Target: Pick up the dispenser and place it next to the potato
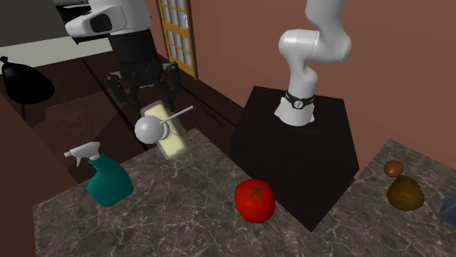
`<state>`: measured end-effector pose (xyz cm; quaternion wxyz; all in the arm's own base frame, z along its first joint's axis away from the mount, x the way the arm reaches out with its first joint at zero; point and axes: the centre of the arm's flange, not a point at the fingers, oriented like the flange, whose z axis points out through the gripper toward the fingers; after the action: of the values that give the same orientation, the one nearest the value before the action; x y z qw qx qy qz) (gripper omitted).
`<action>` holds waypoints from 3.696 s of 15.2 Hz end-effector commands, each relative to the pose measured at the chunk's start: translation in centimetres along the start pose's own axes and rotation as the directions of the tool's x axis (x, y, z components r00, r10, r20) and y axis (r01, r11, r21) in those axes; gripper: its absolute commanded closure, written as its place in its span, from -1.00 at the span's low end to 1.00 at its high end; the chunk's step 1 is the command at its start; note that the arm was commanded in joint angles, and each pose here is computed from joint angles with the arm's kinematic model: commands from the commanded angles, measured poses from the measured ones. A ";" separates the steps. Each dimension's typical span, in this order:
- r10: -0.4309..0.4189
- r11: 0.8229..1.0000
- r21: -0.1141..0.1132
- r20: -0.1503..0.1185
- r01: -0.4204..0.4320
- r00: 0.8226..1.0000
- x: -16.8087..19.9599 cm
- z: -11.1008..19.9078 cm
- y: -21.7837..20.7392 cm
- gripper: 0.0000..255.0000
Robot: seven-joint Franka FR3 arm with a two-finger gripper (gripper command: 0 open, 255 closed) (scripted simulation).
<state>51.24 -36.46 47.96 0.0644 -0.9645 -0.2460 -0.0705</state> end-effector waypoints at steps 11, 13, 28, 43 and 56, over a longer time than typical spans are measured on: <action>0.000 1.000 0.000 0.000 0.000 1.000 1.1 -6.3 -0.6 1.00; 0.000 1.000 0.000 0.000 0.000 1.000 1.3 -7.3 -0.7 1.00; 0.000 1.000 0.000 0.000 0.000 1.000 7.8 -6.7 -13.8 1.00; 0.000 1.000 0.000 0.000 0.000 1.000 16.3 -3.7 -31.4 1.00; 0.000 1.000 0.000 0.000 0.000 1.000 23.7 -1.1 -46.6 1.00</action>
<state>49.19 13.63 57.22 0.0642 -0.9644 -0.2467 -0.0700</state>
